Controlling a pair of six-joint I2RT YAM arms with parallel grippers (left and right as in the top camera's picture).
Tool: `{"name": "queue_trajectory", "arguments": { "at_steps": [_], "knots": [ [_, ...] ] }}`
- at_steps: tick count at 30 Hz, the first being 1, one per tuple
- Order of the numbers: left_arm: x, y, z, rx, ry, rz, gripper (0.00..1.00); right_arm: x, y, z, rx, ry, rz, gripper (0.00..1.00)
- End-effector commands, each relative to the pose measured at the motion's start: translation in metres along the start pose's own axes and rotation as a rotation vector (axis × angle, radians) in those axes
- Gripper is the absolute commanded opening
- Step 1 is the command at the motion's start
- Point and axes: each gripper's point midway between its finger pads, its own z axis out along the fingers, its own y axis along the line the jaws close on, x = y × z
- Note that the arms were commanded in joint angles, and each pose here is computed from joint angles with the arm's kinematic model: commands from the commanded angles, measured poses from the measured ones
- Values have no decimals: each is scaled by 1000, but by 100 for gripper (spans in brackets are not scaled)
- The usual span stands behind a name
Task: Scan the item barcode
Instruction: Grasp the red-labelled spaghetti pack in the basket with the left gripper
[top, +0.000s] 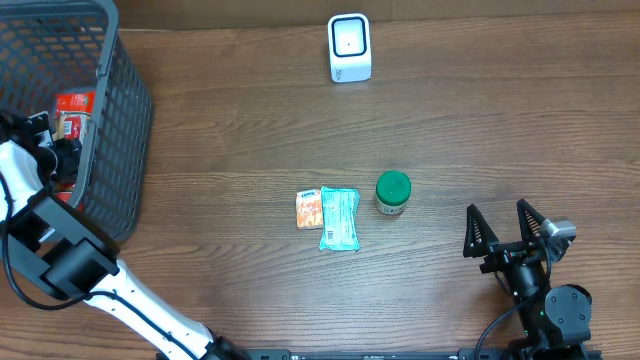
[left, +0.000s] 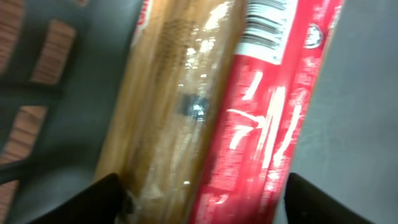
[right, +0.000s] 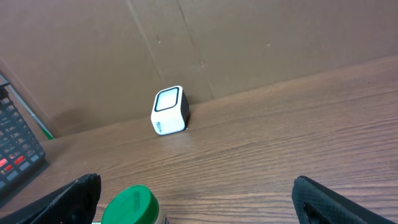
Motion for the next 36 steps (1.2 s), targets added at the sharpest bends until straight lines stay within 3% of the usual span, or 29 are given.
{"name": "queue_trajectory", "arguments": {
  "at_steps": [1, 2, 3, 15, 22, 27, 32, 36],
  "knots": [
    [3, -33, 15, 81, 28, 17, 81, 2, -2, 0, 3, -3, -6, 100],
    [3, -35, 15, 71, 33, 23, 83, 2, -2, 0, 3, -3, -6, 100],
    [3, -36, 16, 45, 44, 37, 94, 2, -2, 0, 3, -3, -6, 100],
    [-11, -34, 15, -189, 69, 163, 100, 2, -2, 0, 3, -3, -6, 100],
    [-20, -33, 9, -187, 46, 174, 100, 2, -2, 0, 3, -3, -6, 100],
    [-22, -39, 10, -67, 7, 165, 100, 2, -2, 0, 3, -3, -6, 100],
    [-15, -12, 7, -71, 3, 113, 100, 2, -2, 0, 4, -3, -6, 100],
    [-13, -9, 7, 15, -31, 79, 100, 2, -2, 0, 3, -3, -6, 100]
  ]
}}
